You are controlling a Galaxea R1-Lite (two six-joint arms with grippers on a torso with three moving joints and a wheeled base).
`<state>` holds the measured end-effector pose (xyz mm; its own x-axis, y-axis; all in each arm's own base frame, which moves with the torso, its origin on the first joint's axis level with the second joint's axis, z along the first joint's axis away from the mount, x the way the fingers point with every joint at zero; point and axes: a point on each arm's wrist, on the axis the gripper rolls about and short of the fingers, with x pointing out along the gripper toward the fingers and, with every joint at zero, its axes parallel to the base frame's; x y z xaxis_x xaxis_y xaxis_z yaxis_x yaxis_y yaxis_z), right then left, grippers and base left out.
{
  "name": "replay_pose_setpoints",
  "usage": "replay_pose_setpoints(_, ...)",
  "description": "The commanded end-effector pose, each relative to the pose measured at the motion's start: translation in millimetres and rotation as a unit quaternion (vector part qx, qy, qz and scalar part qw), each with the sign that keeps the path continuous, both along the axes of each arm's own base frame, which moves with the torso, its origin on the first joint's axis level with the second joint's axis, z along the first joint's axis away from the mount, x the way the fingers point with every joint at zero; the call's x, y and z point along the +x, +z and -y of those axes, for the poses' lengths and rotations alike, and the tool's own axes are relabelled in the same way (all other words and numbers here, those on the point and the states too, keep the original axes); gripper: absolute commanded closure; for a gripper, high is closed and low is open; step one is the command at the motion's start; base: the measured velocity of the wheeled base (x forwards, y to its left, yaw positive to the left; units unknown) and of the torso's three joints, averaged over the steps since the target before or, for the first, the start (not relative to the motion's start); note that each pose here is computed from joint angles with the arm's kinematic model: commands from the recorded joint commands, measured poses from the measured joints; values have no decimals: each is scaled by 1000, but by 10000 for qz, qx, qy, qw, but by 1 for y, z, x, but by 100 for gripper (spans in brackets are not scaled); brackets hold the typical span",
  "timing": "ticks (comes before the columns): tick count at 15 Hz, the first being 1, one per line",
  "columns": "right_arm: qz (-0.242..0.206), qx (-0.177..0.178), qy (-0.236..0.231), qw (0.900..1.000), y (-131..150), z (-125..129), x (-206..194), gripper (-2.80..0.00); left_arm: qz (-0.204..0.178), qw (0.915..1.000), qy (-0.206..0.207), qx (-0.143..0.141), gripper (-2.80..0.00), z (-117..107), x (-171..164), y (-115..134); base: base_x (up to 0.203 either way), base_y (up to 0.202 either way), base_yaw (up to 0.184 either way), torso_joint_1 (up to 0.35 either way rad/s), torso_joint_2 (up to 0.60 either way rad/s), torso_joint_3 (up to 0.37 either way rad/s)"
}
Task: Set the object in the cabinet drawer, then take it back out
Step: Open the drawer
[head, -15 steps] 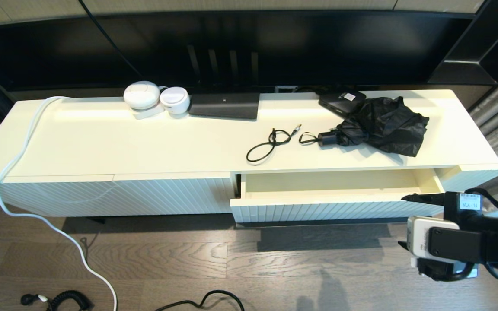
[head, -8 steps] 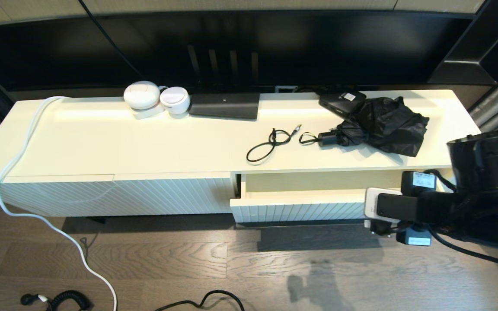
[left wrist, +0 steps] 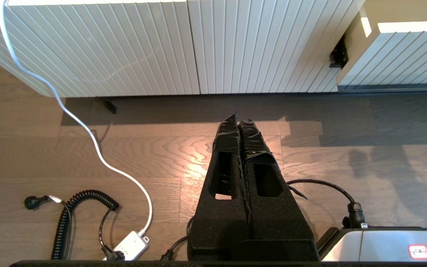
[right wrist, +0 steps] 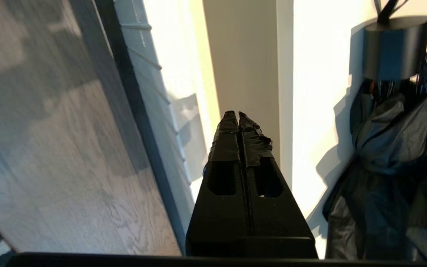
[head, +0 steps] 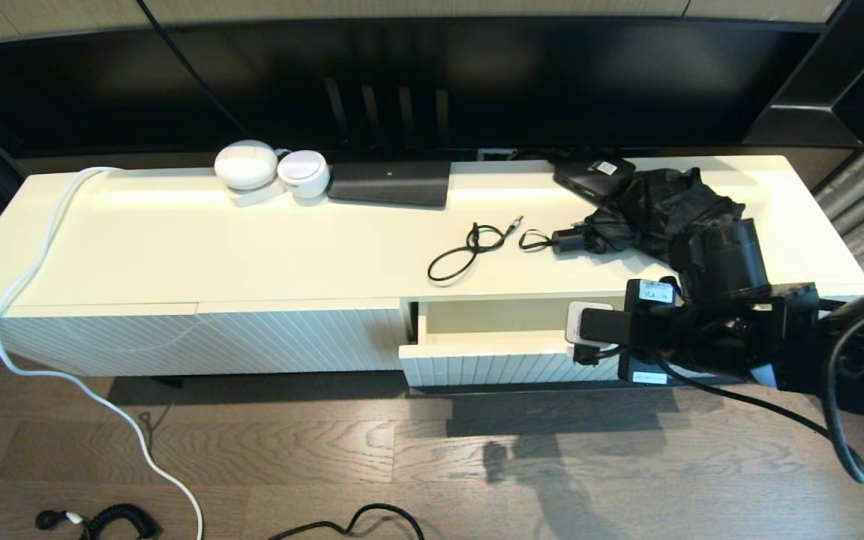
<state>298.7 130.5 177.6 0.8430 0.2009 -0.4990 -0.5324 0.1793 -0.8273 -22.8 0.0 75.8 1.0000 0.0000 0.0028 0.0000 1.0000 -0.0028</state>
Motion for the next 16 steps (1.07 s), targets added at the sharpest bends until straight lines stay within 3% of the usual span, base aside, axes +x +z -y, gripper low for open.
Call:
replay_pose_setpoints(1, -67, -161, 22, 9998, -8, -2, 13, 0, 2, 10000, 0, -2, 0, 0, 0, 0, 0, 0, 0, 0, 0, 0)
replay_pose_setpoints(7, -65, -410, 22, 9991, 2, 2, 29, 0, 2, 10000, 0, -2, 0, 0, 0, 0, 0, 0, 0, 0, 0, 0)
replay_pose_setpoints(16, -201, -461, 42, 9987, -13, -3, 50, 0, 1, 10000, 0, -2, 0, 0, 0, 0, 0, 0, 0, 0, 0, 0)
